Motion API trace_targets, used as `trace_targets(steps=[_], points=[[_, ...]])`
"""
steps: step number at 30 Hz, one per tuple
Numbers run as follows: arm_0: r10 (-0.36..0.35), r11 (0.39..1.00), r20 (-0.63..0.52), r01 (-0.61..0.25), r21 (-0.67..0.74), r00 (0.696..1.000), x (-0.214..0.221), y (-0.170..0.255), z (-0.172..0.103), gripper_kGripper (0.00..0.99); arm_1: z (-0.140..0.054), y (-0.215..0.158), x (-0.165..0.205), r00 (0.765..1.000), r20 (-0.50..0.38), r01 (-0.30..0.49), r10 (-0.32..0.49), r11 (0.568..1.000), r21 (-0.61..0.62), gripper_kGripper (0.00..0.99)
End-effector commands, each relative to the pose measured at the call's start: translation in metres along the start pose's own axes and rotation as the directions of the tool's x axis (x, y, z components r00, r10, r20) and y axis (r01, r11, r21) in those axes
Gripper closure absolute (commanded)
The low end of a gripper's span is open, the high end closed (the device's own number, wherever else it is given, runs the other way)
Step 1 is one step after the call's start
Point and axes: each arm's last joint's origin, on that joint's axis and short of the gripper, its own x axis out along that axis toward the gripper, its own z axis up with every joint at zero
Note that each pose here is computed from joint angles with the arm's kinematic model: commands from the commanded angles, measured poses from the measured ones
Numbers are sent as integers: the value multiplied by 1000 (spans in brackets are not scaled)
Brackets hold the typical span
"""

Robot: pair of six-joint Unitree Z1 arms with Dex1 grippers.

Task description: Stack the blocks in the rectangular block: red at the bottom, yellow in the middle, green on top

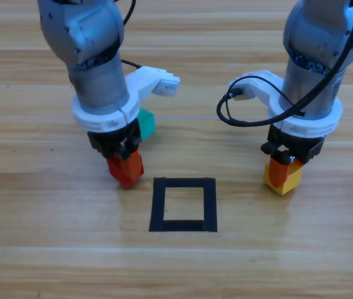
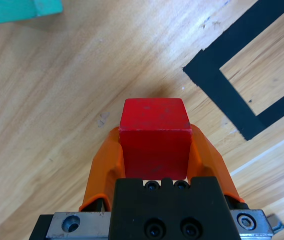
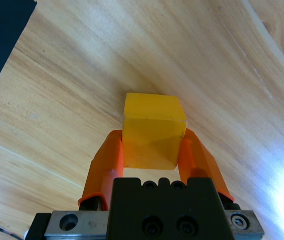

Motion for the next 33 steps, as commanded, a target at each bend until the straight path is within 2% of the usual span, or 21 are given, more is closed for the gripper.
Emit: trace_targets(steps=[1,8,13,22,33], points=[[0,993,58,7,-117,998,-30,4,-8,990,-14,-2,-26,1000,16,9,-9,1000,18,975],[27,974,118,1,-226,993,-58,-11,-16,990,-18,-13,-30,1000,19,-1,-1,998,59,975],[36,959,112,-3,-284,993,-63,-27,-14,990,-19,-15,-30,1000,16,1,-2,998,64,975],[46,927,45,-25,-373,998,-51,-62,-10,990,-20,-16,-29,1000,13,-1,0,998,65,975],[47,910,-10,-47,-411,999,-29,-100,18,990,-19,-16,-26,1000,7,1,-1,998,64,975]])
